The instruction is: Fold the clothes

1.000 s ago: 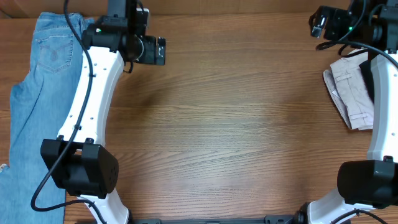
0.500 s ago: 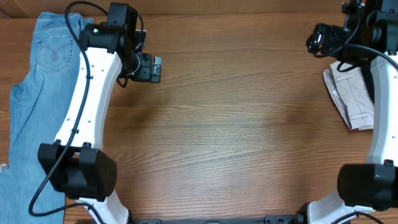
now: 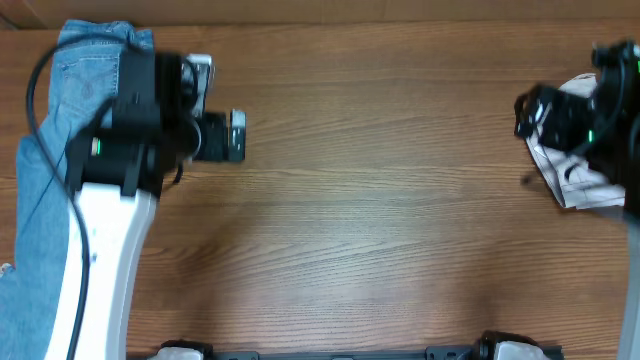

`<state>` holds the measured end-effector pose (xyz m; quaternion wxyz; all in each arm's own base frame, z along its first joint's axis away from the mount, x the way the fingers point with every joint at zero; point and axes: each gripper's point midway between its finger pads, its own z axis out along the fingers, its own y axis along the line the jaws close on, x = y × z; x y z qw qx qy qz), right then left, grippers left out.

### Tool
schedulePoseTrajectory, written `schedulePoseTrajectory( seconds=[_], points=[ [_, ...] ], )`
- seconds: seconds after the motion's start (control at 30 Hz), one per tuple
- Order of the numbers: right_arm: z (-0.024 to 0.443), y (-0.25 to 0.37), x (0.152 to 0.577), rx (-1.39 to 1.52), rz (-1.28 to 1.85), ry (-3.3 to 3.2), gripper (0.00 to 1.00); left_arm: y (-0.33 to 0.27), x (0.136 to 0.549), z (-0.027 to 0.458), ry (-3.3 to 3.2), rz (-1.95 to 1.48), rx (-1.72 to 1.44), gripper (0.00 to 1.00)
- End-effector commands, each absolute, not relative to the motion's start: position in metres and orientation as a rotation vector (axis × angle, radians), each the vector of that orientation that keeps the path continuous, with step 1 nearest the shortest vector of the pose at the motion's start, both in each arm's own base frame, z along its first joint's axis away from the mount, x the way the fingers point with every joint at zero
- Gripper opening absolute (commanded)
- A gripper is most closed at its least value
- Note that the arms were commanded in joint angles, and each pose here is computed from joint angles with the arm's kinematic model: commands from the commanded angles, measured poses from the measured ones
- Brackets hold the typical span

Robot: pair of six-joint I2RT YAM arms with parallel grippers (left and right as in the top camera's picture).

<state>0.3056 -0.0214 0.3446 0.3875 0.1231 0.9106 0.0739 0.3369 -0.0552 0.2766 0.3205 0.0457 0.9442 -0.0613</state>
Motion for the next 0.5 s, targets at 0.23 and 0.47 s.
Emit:
schedulePoseTrajectory(
  seconds=[0.23, 0.47],
  points=[
    [0.301, -0.009, 0.224, 0.294, 0.183, 2.127, 1.00, -0.041, 0.268, 0.281, 2.133, -0.160, 0.081, 1.00],
    [0.258, -0.005, 0.195, 0.335, 0.192, 2.295, 1.00, -0.039, 0.253, 0.264, 2.181, -0.156, 0.082, 1.00]
  ],
)
